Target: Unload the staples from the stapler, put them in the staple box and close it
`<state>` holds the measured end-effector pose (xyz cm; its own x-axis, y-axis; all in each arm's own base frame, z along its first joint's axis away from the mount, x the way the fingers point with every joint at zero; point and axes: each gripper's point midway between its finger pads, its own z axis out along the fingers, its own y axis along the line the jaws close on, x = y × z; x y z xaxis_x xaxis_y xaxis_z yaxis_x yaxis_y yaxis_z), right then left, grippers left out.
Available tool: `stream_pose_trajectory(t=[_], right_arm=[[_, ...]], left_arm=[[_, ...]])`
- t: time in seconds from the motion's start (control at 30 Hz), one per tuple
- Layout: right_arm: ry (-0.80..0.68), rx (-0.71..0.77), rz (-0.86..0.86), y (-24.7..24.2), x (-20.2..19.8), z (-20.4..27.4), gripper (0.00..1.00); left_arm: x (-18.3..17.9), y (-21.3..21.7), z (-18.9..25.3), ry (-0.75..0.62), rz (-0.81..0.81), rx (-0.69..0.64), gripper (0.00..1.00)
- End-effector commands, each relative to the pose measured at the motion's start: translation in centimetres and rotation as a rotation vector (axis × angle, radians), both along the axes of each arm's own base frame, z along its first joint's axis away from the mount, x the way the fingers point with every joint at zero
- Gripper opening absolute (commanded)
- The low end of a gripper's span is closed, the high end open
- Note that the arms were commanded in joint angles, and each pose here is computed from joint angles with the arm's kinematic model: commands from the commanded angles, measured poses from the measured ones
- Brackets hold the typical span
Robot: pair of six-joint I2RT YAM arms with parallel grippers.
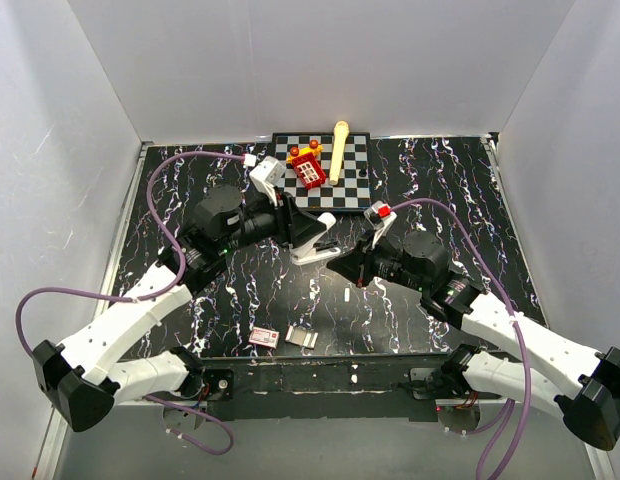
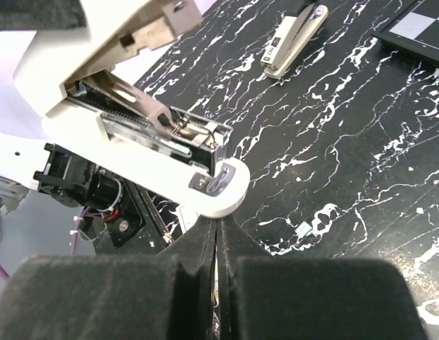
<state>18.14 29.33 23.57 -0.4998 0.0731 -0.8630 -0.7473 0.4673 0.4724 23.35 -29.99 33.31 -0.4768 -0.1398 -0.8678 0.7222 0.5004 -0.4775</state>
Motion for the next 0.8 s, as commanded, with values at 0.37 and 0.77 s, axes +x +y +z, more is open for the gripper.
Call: stream_pose_trajectory(t=[0.37,0.77], right_arm=[[-0.216,0.089,0.095,-0.5,-1.9,8.9,0.01],[-0.343,0.118,0.32,0.0,-5.4,14.5,0.01]], left_arm=[[-5.6,-0.5,2.1,-0.066,-0.272,-0.086,0.0],[-8.8,-1.4,0.3,-0.075,-0.508,-0.059,0.0]])
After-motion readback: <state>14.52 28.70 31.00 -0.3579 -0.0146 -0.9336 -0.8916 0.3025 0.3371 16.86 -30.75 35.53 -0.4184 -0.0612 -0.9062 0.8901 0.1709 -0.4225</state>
